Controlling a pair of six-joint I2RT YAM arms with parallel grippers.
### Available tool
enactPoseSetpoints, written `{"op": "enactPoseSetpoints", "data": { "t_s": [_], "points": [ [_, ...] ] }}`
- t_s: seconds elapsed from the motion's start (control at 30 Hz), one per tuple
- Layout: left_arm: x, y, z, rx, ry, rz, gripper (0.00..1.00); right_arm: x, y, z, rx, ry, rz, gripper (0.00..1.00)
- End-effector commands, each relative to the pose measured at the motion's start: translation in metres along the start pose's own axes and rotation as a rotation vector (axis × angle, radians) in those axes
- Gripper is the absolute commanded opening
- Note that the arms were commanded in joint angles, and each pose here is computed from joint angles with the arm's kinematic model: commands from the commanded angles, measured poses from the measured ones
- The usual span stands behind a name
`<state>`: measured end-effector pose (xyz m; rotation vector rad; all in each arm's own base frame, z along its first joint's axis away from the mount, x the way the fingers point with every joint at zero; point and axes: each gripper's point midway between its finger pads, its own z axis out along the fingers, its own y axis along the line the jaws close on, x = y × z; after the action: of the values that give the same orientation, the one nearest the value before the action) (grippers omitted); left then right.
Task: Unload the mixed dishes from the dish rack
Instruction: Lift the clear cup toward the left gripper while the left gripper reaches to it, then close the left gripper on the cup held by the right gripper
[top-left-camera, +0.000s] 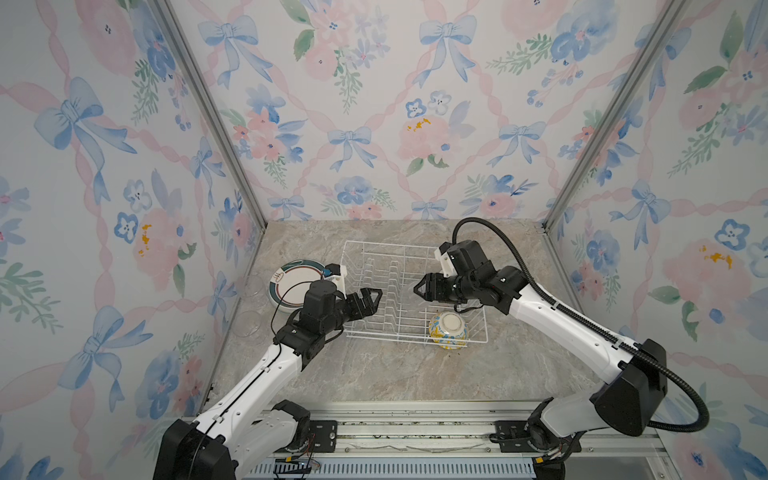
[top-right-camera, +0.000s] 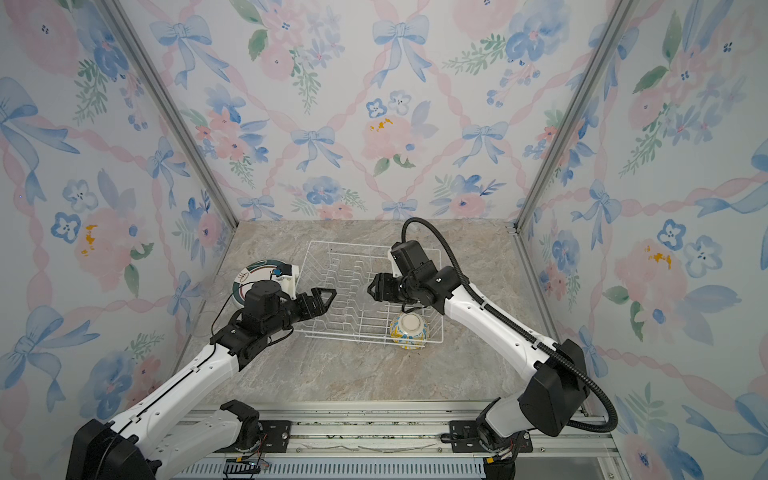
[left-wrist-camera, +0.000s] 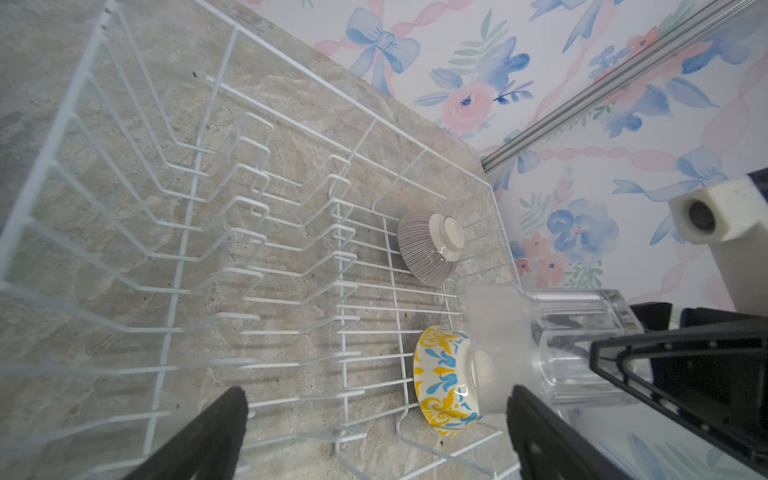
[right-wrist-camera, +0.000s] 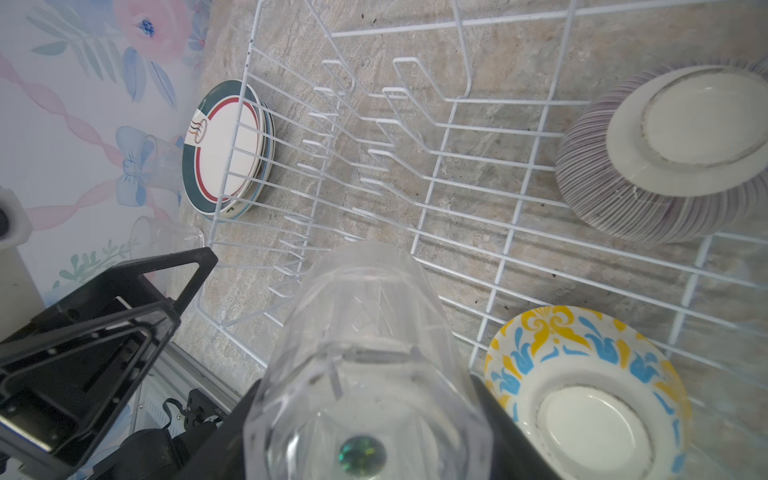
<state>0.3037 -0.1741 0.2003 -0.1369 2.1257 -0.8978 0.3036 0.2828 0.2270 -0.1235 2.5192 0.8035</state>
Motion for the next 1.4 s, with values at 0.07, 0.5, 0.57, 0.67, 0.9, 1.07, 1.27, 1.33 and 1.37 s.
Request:
{"op": "enactPoseSetpoints", "data": {
  "t_s": [0.07,0.5,0.57,0.67,0.9,1.07,1.27,1.33,1.37],
  "points": [
    [-0.002,-0.015,0.005,0.079,0.001,-0.014,0.98,-0.012,0.019,-0.015,-0.097,-0.048,0.019,0.47],
    [-0.005,-0.041,0.005,0.220,0.001,-0.037,0.98,-0.017,0.029,-0.022,-0.187,-0.061,0.061,0.47],
    [-0.006,-0.046,0.003,0.241,0.003,-0.036,0.98,-0.020,0.031,-0.023,-0.204,-0.063,0.068,0.47],
    [-0.006,-0.051,0.002,0.274,0.007,-0.037,0.98,-0.025,0.038,-0.026,-0.245,-0.068,0.078,0.48],
    [-0.008,-0.073,-0.004,0.415,0.001,-0.047,0.95,-0.036,0.060,-0.030,-0.352,-0.073,0.102,0.48],
    [-0.008,-0.094,-0.008,0.538,0.038,-0.003,0.91,-0.039,0.076,-0.029,-0.447,-0.056,0.129,0.48],
    [-0.016,-0.109,-0.014,0.629,0.006,0.013,0.80,-0.037,0.084,-0.027,-0.480,-0.039,0.131,0.48],
    [-0.018,-0.111,-0.014,0.641,0.002,0.019,0.75,-0.038,0.086,-0.026,-0.491,-0.037,0.138,0.48],
    [-0.018,-0.113,-0.014,0.650,0.000,0.019,0.72,-0.038,0.088,-0.026,-0.500,-0.035,0.142,0.48]
  ]
}}
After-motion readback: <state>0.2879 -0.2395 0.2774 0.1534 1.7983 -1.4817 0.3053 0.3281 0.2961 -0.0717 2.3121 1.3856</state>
